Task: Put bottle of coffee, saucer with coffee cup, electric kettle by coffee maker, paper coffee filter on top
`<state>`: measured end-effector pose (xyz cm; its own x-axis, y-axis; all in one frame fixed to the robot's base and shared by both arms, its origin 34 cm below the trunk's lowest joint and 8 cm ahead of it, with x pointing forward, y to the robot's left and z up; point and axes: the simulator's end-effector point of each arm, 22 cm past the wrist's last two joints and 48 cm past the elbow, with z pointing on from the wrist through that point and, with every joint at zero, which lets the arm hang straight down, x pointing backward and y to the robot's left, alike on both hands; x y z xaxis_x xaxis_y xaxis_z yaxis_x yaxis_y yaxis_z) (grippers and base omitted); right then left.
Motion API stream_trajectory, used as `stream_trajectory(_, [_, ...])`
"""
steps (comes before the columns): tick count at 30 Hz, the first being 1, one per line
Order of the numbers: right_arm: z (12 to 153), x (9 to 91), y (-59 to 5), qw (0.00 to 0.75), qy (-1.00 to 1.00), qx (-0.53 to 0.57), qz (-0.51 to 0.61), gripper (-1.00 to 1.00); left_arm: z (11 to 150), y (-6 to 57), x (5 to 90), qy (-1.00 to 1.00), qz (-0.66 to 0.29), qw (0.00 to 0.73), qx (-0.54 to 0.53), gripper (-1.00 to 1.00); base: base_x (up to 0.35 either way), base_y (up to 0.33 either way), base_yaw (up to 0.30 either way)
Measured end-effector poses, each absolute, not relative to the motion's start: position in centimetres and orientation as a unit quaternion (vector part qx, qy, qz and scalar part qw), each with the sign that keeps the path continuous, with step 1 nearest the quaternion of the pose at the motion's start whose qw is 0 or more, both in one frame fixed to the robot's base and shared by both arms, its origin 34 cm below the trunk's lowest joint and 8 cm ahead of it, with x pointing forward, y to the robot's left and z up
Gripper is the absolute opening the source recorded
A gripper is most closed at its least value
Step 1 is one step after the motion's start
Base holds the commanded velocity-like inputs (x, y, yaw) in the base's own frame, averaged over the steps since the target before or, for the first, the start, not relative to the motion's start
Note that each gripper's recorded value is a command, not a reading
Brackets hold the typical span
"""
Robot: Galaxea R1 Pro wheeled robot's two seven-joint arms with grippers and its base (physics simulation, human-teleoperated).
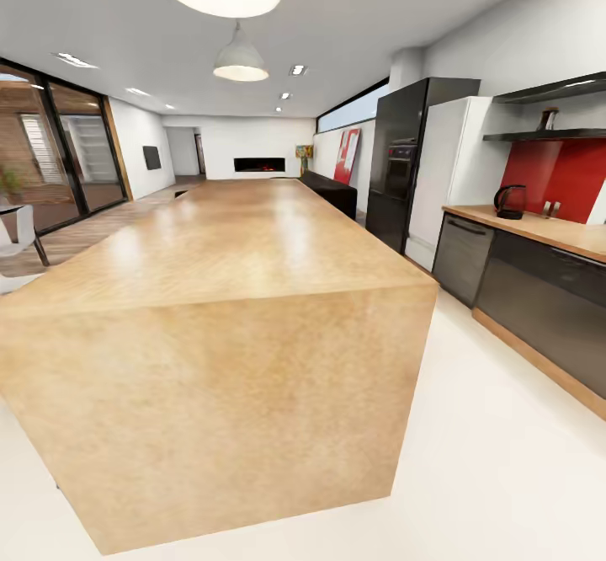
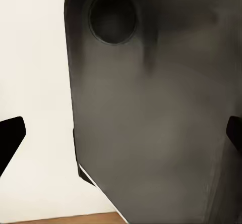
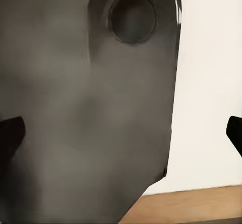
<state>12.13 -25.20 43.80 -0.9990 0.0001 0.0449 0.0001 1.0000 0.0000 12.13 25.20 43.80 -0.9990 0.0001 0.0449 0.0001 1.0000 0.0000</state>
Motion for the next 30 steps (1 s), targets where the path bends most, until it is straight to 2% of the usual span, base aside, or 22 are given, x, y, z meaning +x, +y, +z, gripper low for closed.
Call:
stream_trajectory(14, [43.8,14.1,-21.6,0.000,-1.000,-0.001,-0.021,1.00,43.8,25.1,12.1,-1.000,0.000,0.022,0.002,1.00,0.000,0.000,-0.011])
stream_trajectory(30, [43.8,14.0,-21.8,0.001,-1.000,0.000,-0.020,1.00,43.8,25.0,12.3,-1.000,0.001,0.020,0.002,1.00,0.000,0.000,-0.245])
